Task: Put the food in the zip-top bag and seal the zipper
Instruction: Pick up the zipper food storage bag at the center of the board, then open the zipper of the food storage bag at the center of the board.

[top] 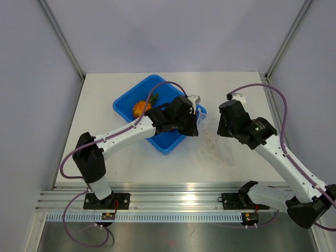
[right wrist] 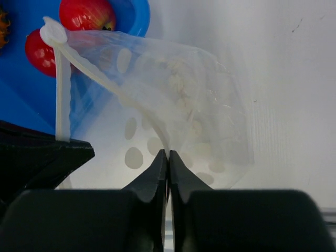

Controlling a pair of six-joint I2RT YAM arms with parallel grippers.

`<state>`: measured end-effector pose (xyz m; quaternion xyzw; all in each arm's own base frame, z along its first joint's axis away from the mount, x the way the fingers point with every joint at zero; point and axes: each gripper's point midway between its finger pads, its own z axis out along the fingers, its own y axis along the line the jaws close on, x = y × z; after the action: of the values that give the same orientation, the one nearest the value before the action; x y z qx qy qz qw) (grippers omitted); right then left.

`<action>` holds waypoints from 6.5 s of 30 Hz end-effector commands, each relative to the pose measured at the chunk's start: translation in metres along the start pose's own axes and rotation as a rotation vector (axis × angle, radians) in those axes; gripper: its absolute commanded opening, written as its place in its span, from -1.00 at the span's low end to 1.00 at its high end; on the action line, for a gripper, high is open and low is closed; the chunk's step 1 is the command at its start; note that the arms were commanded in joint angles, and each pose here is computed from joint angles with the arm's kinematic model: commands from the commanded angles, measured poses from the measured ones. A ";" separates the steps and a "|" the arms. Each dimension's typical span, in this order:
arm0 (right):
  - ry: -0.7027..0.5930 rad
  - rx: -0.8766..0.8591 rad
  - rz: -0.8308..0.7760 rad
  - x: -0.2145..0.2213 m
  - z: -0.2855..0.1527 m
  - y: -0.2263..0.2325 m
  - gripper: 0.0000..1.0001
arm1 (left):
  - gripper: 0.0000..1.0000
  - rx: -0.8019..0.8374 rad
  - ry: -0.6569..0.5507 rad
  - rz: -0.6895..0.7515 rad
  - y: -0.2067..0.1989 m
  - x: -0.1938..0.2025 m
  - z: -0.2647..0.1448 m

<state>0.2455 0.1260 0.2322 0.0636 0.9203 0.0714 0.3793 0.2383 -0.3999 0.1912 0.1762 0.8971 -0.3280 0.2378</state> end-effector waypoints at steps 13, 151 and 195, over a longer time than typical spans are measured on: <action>-0.186 0.126 0.148 -0.023 -0.037 -0.041 -1.00 | -0.91 0.101 -0.085 0.231 -0.030 -0.067 0.002; -0.095 0.077 0.138 -0.002 -0.018 -0.027 -1.00 | -1.00 0.131 0.113 0.202 0.013 -0.034 0.001; -0.055 0.046 0.086 -0.013 -0.001 -0.002 -1.00 | 0.91 -0.343 -0.048 -0.051 0.168 -0.076 -0.025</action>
<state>0.2459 0.1132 0.2226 0.1157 0.9178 0.0415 0.3775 0.3666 -0.2785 0.1956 0.1081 0.9226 -0.2359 0.2855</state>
